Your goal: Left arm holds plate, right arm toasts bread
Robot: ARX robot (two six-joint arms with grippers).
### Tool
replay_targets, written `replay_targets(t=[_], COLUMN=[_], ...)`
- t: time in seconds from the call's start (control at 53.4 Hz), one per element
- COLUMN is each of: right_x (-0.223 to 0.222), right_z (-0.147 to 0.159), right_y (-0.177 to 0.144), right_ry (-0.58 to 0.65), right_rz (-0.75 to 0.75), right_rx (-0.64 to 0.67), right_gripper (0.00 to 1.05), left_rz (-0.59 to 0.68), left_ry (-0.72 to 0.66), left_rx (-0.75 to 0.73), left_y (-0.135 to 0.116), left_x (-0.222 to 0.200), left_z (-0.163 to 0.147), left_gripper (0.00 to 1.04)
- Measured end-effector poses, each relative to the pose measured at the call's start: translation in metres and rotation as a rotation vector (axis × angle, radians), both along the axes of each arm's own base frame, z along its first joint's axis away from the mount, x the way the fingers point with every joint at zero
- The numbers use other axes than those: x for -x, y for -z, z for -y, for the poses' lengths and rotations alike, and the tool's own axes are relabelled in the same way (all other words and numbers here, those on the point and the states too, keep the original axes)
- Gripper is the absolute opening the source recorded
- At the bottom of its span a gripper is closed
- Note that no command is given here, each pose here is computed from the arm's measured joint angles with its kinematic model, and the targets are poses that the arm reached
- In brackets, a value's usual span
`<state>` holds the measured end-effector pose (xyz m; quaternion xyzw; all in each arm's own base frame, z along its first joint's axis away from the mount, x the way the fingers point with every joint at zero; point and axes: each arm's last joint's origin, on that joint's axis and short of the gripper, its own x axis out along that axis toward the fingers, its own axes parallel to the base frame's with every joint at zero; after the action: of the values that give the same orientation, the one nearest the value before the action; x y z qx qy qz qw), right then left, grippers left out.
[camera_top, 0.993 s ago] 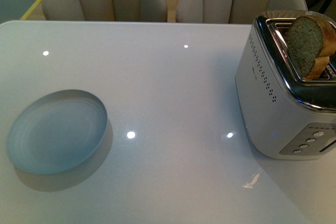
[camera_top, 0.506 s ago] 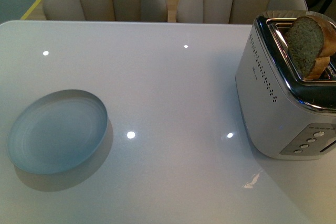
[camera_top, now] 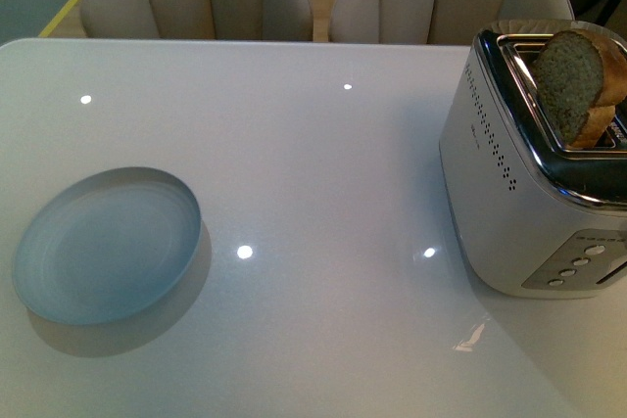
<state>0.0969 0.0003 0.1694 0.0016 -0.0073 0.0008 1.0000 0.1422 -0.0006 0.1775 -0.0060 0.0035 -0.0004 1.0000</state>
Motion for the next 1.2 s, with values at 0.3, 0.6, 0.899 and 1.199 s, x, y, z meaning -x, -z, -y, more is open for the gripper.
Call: replay_targets(t=[0.3, 0.6, 0.899, 1.199], right_x=[0.0, 0.0, 0.0, 0.0], right_z=[0.0, 0.0, 0.0, 0.0], right_y=[0.0, 0.0, 0.0, 0.0], right_ry=[0.0, 0.0, 0.0, 0.0], right_rz=[0.0, 0.0, 0.0, 0.0], right_rx=[0.0, 0.0, 0.0, 0.0], right_gripper=[0.96, 0.96, 0.96, 0.96], left_rz=[0.01, 0.019, 0.02, -0.006], left_ry=[0.004, 0.003, 0.003, 0.004], left_rx=[-0.001, -0.001, -0.001, -0.001], left_y=[0.009, 0.007, 0.007, 0.01], left_x=[0.012, 0.022, 0.03, 0.039], left_z=[0.0, 0.0, 0.0, 0.0], left_gripper=[0.03, 0.03, 0.03, 0.03])
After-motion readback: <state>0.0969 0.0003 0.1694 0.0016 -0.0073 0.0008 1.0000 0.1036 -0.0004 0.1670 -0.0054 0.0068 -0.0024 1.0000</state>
